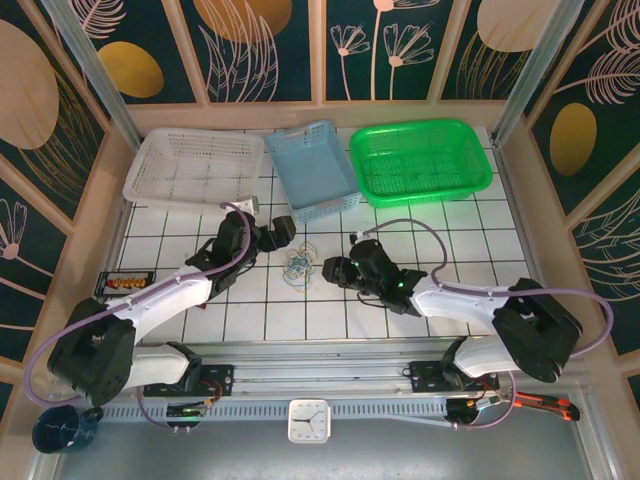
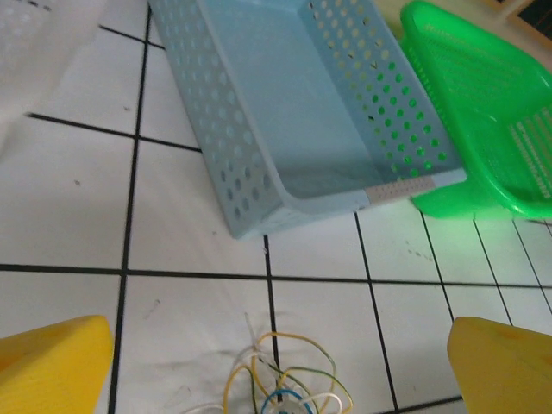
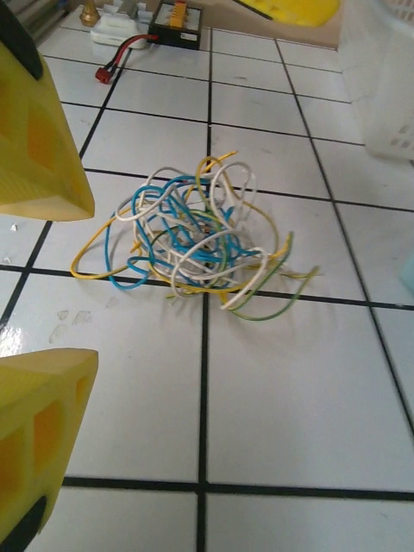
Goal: Untangle the cables
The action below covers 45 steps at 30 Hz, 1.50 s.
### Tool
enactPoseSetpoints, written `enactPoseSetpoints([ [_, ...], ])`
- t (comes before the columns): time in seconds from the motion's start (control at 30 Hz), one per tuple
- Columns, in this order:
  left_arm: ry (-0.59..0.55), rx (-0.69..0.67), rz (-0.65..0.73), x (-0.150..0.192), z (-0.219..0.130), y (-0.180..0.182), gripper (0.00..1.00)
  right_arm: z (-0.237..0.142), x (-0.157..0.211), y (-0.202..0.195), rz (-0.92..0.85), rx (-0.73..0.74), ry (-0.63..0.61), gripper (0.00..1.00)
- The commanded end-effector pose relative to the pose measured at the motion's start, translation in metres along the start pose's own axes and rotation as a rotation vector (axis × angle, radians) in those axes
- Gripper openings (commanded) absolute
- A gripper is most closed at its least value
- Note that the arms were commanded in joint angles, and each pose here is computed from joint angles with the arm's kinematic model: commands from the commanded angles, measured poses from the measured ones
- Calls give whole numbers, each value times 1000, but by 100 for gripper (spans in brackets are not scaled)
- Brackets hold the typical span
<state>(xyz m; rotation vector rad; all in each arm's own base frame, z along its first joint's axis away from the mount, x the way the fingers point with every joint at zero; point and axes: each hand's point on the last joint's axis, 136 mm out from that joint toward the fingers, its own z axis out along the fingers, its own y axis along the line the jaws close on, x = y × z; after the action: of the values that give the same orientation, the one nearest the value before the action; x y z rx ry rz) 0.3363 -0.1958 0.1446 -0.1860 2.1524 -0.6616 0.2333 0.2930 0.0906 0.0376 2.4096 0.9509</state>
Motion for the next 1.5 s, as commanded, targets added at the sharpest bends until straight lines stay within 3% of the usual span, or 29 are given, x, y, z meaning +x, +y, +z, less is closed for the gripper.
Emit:
enactPoseSetpoints([
  [0.0,34,43,9,4,1,-10,99,10,4,18,33,-76,6,46],
  [0.33,22,46,8,5,-5,-7,99,37,13,30,18,-90,57,46],
  [0.67,10,49,0,6,-9,-4,99,45,14,23,20,-64,59,37],
  [0.97,14,61,-7,8,-9,-5,99,49,11,21,20,-56,53,18],
  [1.13,12,66,-11,9,-9,-5,99,48,10,19,12,-50,53,0],
  [1.47,-27,114,19,-1,-20,-15,99,12,-16,40,-49,-71,-25,0],
])
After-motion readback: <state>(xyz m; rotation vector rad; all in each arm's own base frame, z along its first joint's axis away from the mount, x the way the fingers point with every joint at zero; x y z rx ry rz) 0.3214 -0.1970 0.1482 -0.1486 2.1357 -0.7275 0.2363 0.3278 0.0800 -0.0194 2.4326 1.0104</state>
